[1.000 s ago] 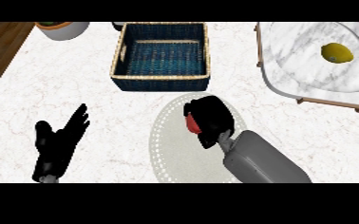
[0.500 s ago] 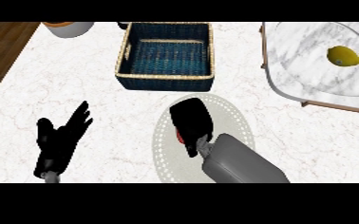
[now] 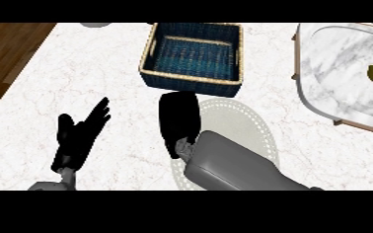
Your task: Pick the bell pepper from the placemat and place it in the basket
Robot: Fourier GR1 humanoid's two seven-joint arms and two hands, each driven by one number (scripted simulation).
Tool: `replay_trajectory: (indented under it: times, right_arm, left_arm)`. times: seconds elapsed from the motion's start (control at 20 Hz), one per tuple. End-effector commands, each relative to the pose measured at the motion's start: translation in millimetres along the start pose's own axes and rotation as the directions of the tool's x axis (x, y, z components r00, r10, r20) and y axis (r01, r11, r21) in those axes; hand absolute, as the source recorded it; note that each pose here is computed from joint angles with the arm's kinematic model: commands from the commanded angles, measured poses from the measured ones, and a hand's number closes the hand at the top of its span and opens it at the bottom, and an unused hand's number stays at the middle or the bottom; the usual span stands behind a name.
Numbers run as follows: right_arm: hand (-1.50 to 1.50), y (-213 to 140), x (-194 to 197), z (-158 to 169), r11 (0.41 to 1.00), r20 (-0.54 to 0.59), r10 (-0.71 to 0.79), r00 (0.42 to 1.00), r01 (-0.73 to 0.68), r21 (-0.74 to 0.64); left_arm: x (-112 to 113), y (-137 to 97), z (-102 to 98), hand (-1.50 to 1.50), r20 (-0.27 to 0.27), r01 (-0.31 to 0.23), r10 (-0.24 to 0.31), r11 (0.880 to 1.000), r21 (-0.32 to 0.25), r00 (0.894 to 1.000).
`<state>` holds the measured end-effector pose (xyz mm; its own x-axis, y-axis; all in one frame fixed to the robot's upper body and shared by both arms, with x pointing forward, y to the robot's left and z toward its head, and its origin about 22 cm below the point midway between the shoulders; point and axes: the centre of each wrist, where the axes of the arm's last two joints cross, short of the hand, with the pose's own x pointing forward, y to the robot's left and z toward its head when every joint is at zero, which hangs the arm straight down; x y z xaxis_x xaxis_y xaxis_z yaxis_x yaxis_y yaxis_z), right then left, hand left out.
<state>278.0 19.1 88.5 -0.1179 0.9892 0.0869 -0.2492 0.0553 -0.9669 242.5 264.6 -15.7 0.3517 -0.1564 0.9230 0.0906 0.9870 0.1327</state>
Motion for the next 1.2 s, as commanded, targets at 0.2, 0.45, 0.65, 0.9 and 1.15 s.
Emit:
replay_trajectory:
  times: [0.2,0.45,0.65,0.9,1.15]
  right_arm:
    - [1.50,-85.2,15.9,19.7,0.798,0.082,-0.525,0.847,0.524,-0.299]
    - [1.50,-133.4,35.6,31.3,0.647,0.189,-0.594,0.782,0.604,-0.465]
    - [1.50,-174.0,48.7,34.7,0.589,0.179,-0.623,0.762,0.607,-0.534]
    - [1.50,-211.9,60.1,35.6,0.526,0.139,-0.663,0.736,0.589,-0.614]
    - [1.50,-248.2,70.6,33.2,0.484,0.114,-0.691,0.714,0.574,-0.660]
  left_arm:
    - [-28.0,-2.8,3.8,0.00,-0.140,-0.002,0.000,1.000,-0.012,0.990]
    - [-23.2,-3.1,-0.1,0.00,-0.146,0.012,-0.013,1.000,-0.006,0.989]
    - [-20.9,5.6,-1.1,0.00,-0.158,0.027,-0.025,1.000,0.012,0.987]
    - [-35.4,9.8,9.8,0.00,-0.184,0.018,-0.012,0.999,0.032,0.983]
    - [-30.4,16.9,9.9,0.00,-0.182,0.003,0.009,0.998,0.065,0.983]
